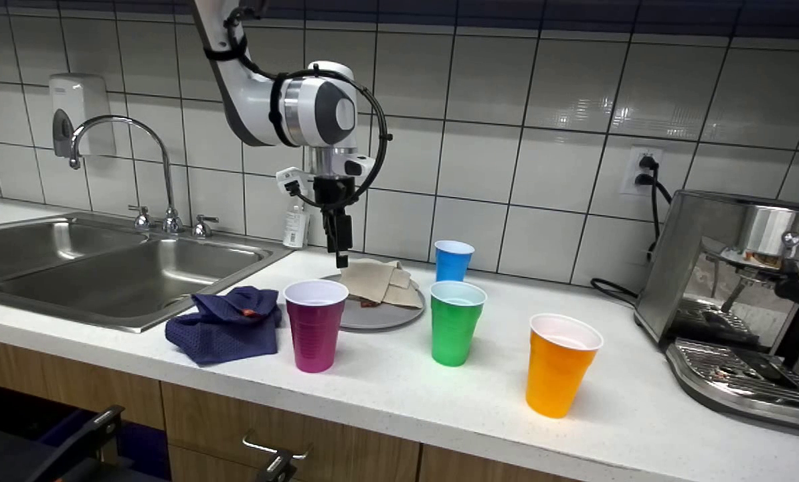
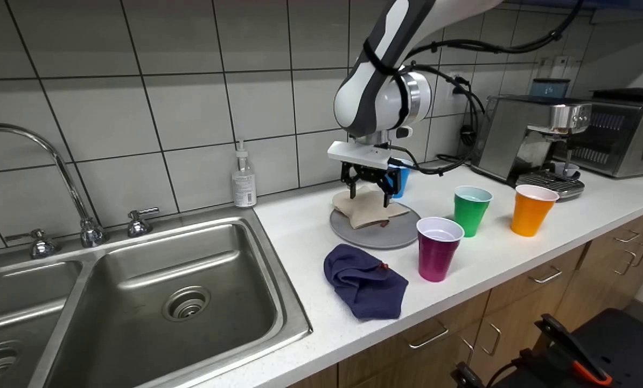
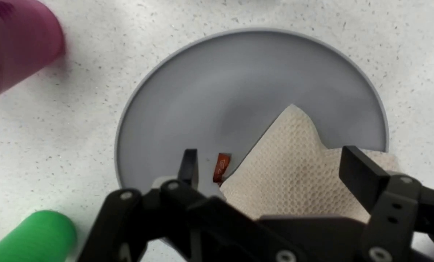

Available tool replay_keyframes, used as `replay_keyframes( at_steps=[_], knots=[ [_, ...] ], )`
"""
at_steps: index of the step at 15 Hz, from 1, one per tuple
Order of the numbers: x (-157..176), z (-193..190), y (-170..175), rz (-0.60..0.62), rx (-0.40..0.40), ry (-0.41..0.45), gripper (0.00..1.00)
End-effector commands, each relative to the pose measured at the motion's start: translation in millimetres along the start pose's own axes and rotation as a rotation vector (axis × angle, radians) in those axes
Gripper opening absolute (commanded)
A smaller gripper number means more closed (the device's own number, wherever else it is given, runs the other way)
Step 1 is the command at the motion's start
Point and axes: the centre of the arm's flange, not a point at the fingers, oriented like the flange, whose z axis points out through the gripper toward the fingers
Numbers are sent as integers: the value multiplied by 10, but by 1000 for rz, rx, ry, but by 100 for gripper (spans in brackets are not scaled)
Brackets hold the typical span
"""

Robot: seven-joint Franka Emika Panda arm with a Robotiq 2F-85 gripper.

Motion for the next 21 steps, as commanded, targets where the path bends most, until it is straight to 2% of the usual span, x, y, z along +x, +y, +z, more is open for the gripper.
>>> replay_keyframes(
  at_steps=[1, 11, 16, 21],
  knots=[
    [242, 50, -179, 73, -17, 1, 100],
    [741, 429, -345, 147, -3, -17, 100],
    [874, 658, -366, 176, -7, -28, 100],
    [889, 582, -294, 182, -9, -17, 100]
  ],
)
